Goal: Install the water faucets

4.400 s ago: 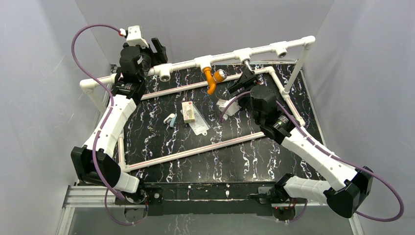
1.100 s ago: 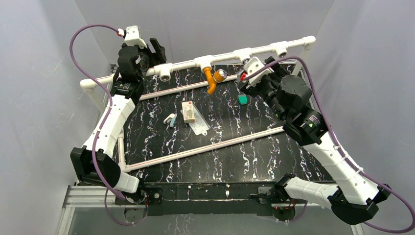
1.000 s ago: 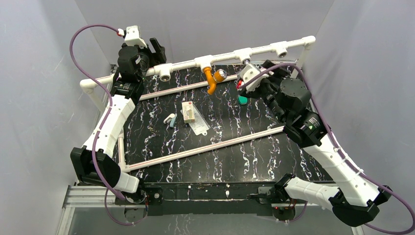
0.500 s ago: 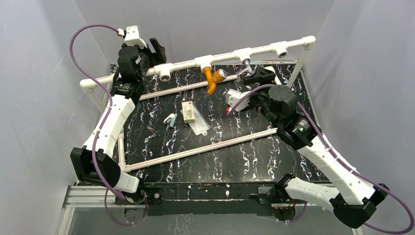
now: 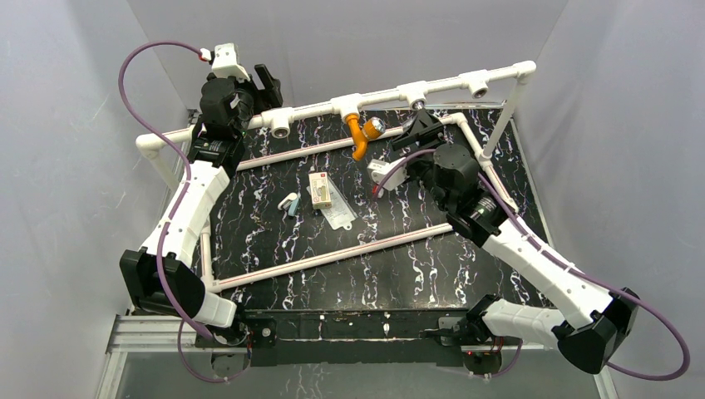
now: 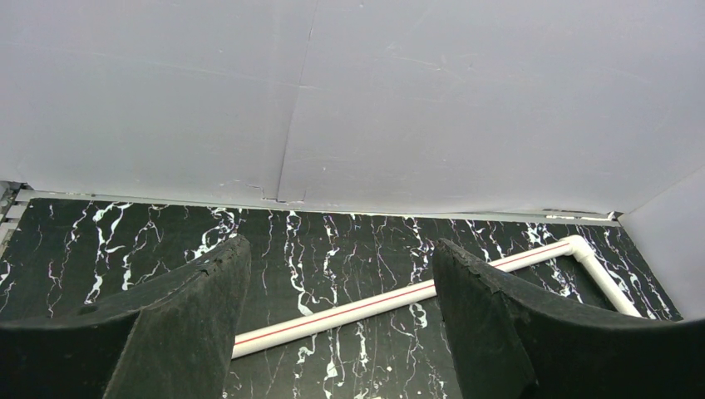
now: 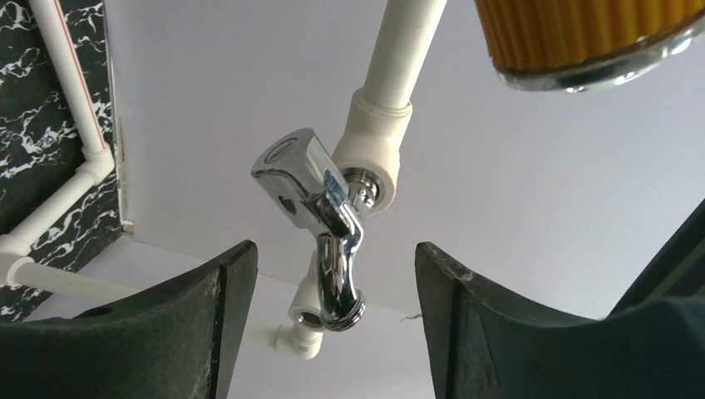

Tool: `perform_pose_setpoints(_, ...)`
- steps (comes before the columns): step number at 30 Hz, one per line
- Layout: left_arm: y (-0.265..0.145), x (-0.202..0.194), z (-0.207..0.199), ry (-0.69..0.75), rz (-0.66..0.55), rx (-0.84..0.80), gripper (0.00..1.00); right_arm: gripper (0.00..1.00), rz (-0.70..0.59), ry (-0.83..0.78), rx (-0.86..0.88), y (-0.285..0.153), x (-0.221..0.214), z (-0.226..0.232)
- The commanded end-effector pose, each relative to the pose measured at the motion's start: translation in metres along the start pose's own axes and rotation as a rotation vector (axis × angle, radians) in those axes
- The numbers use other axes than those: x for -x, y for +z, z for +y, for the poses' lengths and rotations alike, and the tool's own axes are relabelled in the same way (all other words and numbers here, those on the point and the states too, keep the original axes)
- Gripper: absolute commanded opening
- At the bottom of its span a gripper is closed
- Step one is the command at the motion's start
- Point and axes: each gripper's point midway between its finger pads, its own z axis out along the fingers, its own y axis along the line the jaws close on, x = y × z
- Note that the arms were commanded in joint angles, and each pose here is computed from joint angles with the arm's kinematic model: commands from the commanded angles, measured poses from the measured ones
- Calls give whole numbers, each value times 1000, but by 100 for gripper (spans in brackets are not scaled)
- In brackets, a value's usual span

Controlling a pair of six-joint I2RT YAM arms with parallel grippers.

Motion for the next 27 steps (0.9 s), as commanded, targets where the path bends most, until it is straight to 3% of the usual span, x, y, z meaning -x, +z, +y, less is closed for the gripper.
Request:
perform_pose_setpoints(1,-16,-158,39,52,501,96,77,74,45,-13,-124,-2,-9,-32)
perform_pose_setpoints(18,-16,-159,40,52,505,95,77,36,81,117,-151,13,-19,-18)
perform_pose_setpoints(21,-16,-159,39,53,504,94,77,25,77,164,-149,14,-18,-13)
perform_pose_setpoints(25,-16,-158,40,54,503,96,77,3,70,278,-165,14,-19,-9)
perform_pose_setpoints(27,-17,-159,40,54,503,97,77,1,61,340,-178,13,-17,-6)
